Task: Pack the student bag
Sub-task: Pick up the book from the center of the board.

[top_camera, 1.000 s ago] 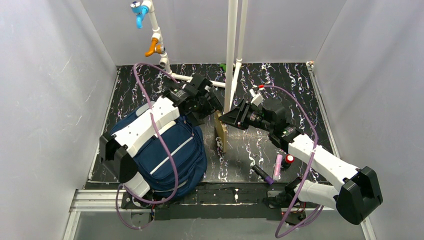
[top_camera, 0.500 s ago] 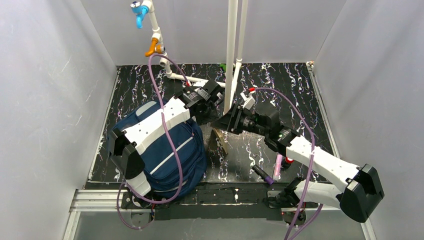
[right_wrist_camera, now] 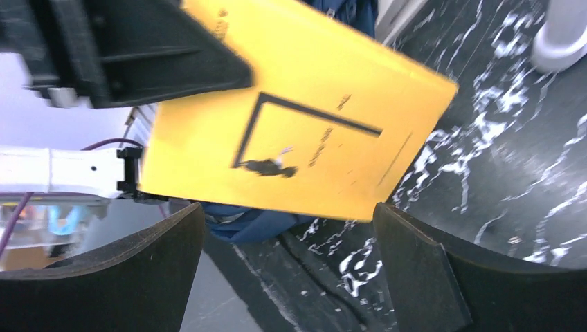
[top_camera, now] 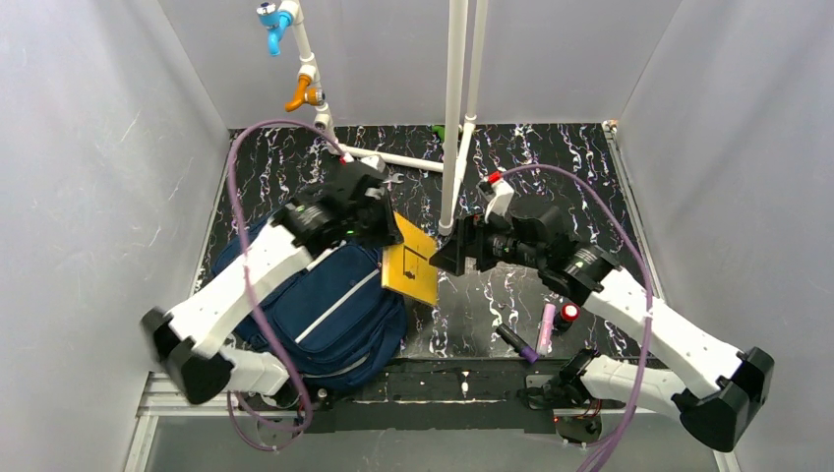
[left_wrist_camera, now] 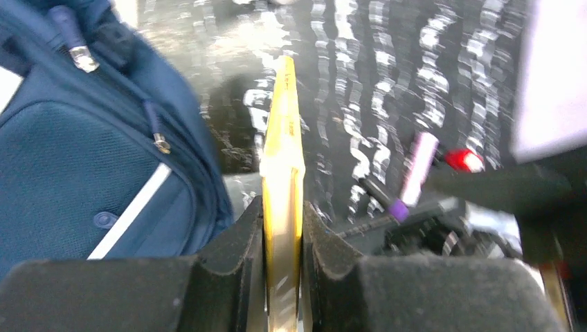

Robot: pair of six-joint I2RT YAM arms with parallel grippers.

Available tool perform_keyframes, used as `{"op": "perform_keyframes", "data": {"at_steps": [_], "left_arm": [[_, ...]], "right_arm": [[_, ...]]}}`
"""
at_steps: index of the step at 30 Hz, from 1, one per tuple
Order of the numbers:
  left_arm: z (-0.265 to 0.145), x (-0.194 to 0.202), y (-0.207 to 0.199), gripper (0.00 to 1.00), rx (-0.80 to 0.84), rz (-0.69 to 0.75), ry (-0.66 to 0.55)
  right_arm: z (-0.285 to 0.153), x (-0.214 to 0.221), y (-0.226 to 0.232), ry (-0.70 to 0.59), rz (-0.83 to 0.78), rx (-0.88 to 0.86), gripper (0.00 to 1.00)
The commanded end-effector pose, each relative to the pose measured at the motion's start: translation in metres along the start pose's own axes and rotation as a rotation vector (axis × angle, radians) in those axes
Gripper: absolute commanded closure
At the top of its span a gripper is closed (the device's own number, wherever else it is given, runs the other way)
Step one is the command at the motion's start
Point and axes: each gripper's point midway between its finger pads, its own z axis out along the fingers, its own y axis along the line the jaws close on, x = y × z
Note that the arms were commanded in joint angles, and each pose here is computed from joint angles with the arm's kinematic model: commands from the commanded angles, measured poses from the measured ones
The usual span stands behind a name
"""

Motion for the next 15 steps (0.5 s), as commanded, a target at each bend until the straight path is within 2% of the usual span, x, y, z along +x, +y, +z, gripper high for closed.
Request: {"op": "perform_keyframes", "data": {"at_steps": [1,4,8,15], "left_arm": [[-0.097,-0.011,-0.055,1.00,0.579,0.205,-0.090],[-0.128,0.005,-0.058,1.00,0.769,0.298,-0.060],[-0.158,0.022,-0.053,1.00,0.921,0.370,-0.005],[-0.204,0.026,-0.054,1.00,1.096,0.467,-0.060]], "right_arm": [[-0.025,-0.010,-0.011,-0.009,-0.228,0.058,0.02],[-0.026,-0.001,-0.003,0.017,-0.241,-0.057,0.01],[-0.031,0.001,0.026,-0.007,-0.201,-0.274,0.02],[-0.053,0.011,0.072,0.029,-0.167,-0.607,0.02]]}}
